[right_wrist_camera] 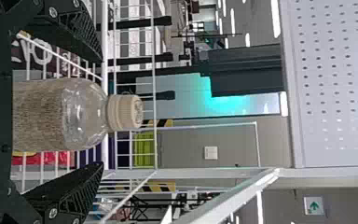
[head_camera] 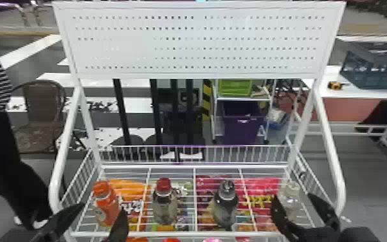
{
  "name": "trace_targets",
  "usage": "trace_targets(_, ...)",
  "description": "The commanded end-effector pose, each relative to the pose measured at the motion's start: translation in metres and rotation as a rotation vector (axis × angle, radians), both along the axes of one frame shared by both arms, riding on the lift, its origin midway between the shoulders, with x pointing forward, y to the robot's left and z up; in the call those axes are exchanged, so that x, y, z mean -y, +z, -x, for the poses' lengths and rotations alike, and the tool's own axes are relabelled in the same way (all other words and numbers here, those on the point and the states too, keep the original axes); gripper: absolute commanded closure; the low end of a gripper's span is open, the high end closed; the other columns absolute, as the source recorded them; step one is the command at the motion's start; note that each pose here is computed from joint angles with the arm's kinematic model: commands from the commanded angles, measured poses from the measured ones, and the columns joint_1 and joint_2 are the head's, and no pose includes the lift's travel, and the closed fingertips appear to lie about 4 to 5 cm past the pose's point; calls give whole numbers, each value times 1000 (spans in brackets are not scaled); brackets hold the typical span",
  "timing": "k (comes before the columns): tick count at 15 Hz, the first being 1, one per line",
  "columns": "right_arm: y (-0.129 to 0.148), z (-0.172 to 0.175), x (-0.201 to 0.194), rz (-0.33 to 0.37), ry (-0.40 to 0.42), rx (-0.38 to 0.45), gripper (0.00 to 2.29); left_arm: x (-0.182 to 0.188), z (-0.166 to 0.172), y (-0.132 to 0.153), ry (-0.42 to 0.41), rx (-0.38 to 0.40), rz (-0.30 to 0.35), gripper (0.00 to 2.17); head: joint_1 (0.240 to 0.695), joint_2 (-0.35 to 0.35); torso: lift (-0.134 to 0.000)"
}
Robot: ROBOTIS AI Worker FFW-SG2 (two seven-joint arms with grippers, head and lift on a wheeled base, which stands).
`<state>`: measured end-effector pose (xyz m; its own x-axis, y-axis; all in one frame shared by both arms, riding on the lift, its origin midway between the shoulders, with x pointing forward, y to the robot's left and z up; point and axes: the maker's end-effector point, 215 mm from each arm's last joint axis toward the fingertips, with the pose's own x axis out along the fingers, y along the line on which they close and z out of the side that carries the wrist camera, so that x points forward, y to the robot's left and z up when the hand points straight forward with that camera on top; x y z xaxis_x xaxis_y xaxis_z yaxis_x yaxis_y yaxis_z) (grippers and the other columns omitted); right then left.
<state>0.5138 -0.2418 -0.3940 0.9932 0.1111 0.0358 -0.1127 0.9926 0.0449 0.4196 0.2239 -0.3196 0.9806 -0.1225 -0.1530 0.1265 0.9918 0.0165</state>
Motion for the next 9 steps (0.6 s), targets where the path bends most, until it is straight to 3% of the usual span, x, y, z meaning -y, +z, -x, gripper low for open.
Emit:
trace_targets(1,41,14,-1,3,2,48,130,0,-1,3,0,3,-1,130,499,0,0)
trace_targets(5,72,52,-3,29,10,24,130,-3,3,9,2,11,-4,130,499,0,0)
trace_targets(9,66,89,5,49,1,-105,127,1,8,14,-13,29,8,130,499,0,0)
